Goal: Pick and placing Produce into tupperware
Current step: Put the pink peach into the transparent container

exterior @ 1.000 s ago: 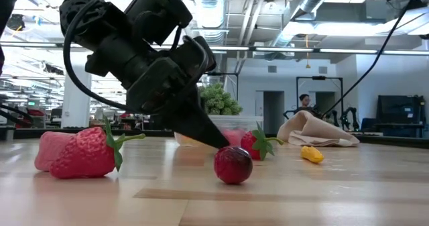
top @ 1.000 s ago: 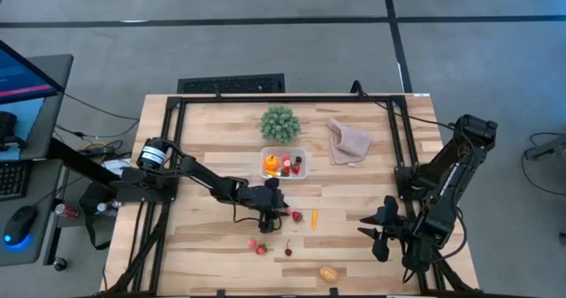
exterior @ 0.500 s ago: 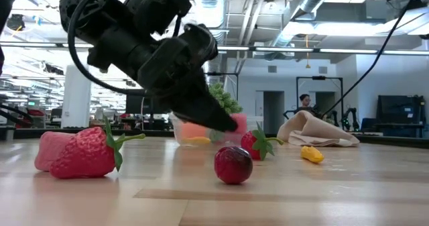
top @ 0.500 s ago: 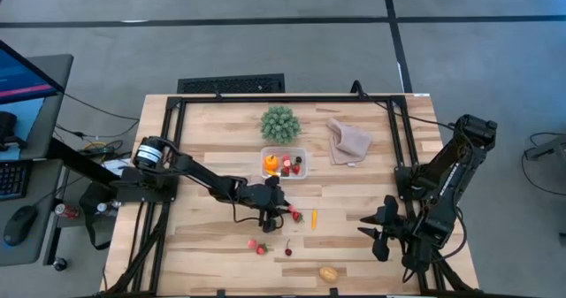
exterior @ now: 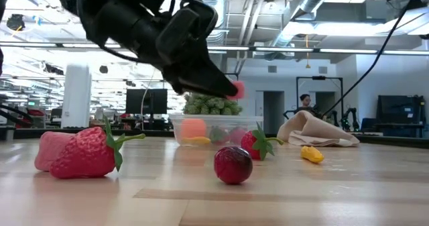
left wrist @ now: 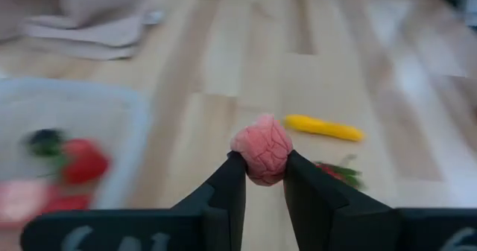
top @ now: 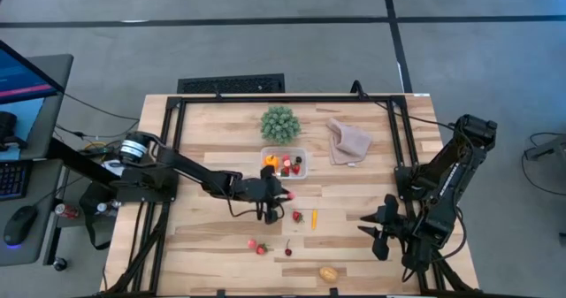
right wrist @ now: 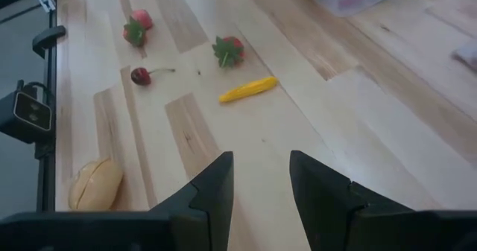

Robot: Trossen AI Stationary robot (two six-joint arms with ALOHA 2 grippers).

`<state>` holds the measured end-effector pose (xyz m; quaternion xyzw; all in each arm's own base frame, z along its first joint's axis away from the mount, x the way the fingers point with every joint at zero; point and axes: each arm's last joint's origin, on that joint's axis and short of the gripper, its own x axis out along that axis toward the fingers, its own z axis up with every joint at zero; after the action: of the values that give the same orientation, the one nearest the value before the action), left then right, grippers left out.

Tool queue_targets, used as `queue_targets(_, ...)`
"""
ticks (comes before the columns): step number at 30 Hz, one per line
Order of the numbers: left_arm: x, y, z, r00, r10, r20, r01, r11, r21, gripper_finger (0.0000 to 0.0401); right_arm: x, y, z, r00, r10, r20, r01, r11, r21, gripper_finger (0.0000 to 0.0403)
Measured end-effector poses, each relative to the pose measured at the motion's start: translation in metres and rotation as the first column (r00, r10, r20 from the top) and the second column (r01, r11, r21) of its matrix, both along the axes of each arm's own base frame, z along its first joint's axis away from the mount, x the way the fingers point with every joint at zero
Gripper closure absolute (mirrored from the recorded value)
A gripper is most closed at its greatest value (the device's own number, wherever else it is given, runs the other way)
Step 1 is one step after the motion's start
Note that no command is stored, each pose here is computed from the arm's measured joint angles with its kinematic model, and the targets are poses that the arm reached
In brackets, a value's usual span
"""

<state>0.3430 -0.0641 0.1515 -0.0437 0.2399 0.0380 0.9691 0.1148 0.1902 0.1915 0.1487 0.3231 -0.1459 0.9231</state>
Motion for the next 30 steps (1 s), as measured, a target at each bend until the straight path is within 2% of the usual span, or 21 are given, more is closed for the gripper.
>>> queue_targets(6, -0.014, 0.024, 0.013, 0.978, 0.184, -0.099, -0.180, 0.983, 0.043, 0.0332, 0.001, -0.001, 0.001, 0.999, -0.015, 0.048, 0.016, 1.000, -0.024, 0.0278)
queue_targets(13, -0.023, 0.055, 0.020, 0.932, 0.325, -0.159, -0.326, 0.945, 0.015, 0.0332, 0.007, -0.005, 0.002, 0.996, -0.049, 0.068, 0.052, 0.998, -0.032, 0.0278)
queue_targets(21, -0.022, 0.070, 0.021, 0.937, 0.302, -0.174, -0.309, 0.951, -0.018, 0.0328, 0.012, -0.008, 0.002, 0.995, -0.076, 0.070, 0.079, 0.996, -0.032, 0.0278)
queue_targets(30, -0.023, 0.072, 0.021, 0.938, 0.298, -0.176, -0.302, 0.953, 0.002, 0.0308, 0.012, -0.009, 0.002, 0.995, -0.076, 0.068, 0.079, 0.996, -0.042, 0.0278)
